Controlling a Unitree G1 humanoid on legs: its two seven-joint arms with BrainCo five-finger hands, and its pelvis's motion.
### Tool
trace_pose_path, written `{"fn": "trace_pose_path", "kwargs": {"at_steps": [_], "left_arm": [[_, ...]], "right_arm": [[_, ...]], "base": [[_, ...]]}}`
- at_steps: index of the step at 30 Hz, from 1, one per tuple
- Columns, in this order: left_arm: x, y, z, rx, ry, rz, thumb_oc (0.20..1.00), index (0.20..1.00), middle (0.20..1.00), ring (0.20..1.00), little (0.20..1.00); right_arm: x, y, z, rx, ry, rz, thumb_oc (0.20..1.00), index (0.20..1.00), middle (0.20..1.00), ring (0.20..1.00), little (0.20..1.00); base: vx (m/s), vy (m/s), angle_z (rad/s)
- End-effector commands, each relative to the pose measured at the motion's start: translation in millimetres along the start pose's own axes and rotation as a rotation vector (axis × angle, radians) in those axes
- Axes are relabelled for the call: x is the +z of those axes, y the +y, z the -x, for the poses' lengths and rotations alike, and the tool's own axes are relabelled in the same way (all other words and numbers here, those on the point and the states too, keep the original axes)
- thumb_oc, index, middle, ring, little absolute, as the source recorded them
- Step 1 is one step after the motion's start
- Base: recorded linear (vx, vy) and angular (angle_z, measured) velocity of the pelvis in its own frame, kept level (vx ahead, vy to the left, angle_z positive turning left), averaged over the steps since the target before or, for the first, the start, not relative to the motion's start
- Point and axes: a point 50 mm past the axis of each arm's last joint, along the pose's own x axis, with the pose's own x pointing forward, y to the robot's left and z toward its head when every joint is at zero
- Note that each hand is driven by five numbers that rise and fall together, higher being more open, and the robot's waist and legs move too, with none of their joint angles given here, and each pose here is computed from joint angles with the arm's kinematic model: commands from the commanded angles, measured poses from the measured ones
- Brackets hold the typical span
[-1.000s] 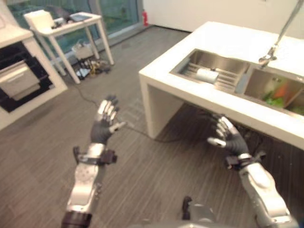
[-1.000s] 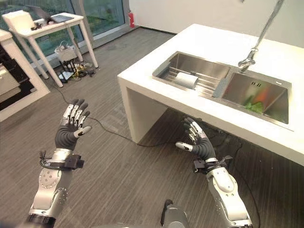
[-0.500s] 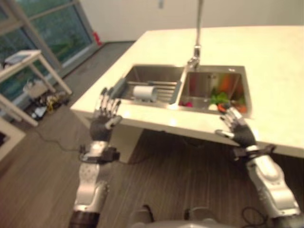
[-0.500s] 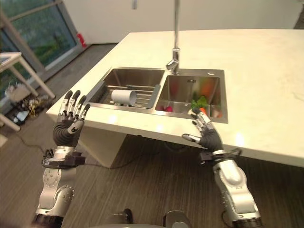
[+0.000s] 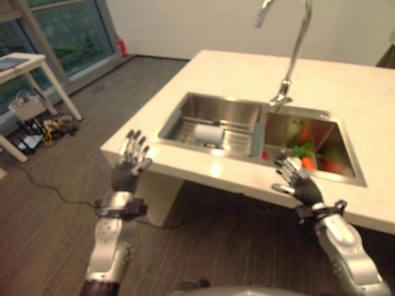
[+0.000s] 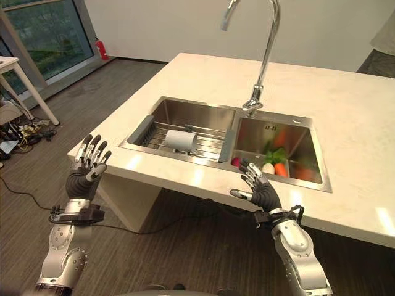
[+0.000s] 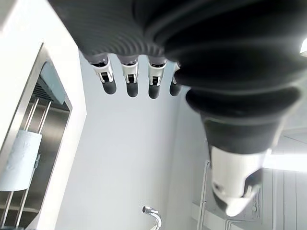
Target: Place the dishes in the dishwasher.
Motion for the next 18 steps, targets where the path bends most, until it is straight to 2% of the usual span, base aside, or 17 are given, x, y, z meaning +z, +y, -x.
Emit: {"fn": "trace_pose_path", "kwargs": {"at_steps": [1, 5, 9, 15, 18], "left_arm": [[37, -4, -9, -0.032, -0.187, -0.108, 1.0, 1.0, 1.0, 1.0, 1.0], [31, -7, -12, -0.039, -0.153, -0.092, 1.0, 1.0, 1.0, 1.0, 1.0], [33, -7, -10, 0.0, -0.169, -0.131, 1.0, 1.0, 1.0, 1.0, 1.0], [24, -8, -8, 0.044, -0.129, 0.023, 1.0, 1.0, 1.0, 1.0, 1.0], [22, -9, -6, 0.049, -0.131, 0.022, 1.0, 1.0, 1.0, 1.0, 1.0]], "right_arm": [[20, -1, -14, -0.023, -0.129, 0.021, 1.0, 1.0, 1.0, 1.0, 1.0], [18, -7, -11, -0.044, -0.126, -0.001, 1.0, 1.0, 1.0, 1.0, 1.0], [21, -6, -18, -0.045, -0.131, 0.013, 1.0, 1.0, 1.0, 1.0, 1.0], [18, -8, -14, -0.083, -0.134, 0.024, 1.0, 1.0, 1.0, 1.0, 1.0], [17, -12, -12, -0.099, -0.126, 0.049, 1.0, 1.0, 1.0, 1.0, 1.0]], "base": [[0.11, -0.009, -0.34], [0.12, -0.147, -0.25], [0.18, -0.337, 0.13], [0.15, -0.317, -0.11], [0.08, -0.135, 0.04]]}}
